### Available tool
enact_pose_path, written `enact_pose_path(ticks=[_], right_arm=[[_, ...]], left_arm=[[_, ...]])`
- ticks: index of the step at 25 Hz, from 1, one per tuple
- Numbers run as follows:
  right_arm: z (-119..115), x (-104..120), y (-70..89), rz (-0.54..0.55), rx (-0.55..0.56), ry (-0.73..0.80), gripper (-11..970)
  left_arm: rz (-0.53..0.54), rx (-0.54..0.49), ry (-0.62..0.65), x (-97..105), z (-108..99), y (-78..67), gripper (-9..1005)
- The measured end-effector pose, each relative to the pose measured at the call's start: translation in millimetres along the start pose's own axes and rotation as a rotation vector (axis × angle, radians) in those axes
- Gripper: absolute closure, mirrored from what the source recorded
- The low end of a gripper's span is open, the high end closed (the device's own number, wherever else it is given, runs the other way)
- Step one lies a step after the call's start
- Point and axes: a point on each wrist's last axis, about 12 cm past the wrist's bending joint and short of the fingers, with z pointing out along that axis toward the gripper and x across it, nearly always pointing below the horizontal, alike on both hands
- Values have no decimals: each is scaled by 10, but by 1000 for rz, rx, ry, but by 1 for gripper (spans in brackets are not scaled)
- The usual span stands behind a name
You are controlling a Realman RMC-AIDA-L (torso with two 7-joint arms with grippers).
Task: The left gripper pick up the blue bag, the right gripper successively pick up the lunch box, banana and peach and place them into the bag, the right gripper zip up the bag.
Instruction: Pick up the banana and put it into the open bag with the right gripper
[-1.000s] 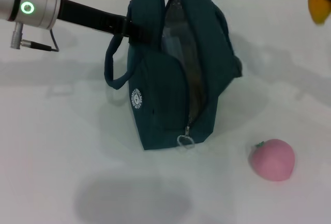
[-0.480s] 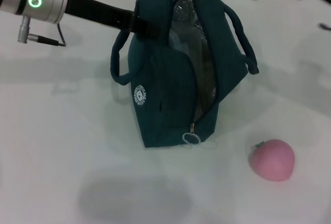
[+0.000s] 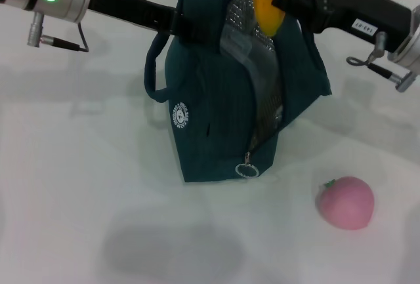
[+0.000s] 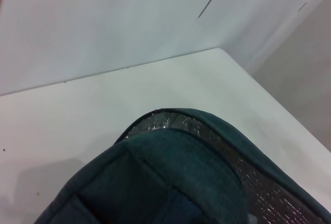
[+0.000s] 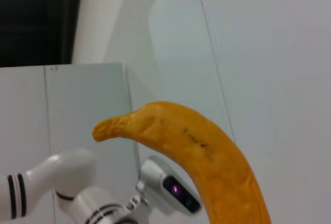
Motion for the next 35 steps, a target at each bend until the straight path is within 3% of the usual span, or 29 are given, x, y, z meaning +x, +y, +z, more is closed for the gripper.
enact_pose_path(ticks=[8, 15, 22, 35], right_arm=[[-10, 160, -1, 48, 50, 60, 488], [25, 255, 53, 26, 2, 143, 483], [-6, 314, 19, -28, 40, 179, 477], [-22, 382, 29, -23, 40, 228, 466]], left_arm=[[-1, -2, 1, 7, 0, 6, 949], [-7, -2, 0, 20, -3, 13, 949], [-9, -1, -1, 24, -4, 14, 949], [-8, -4, 2, 21, -4, 15, 948]])
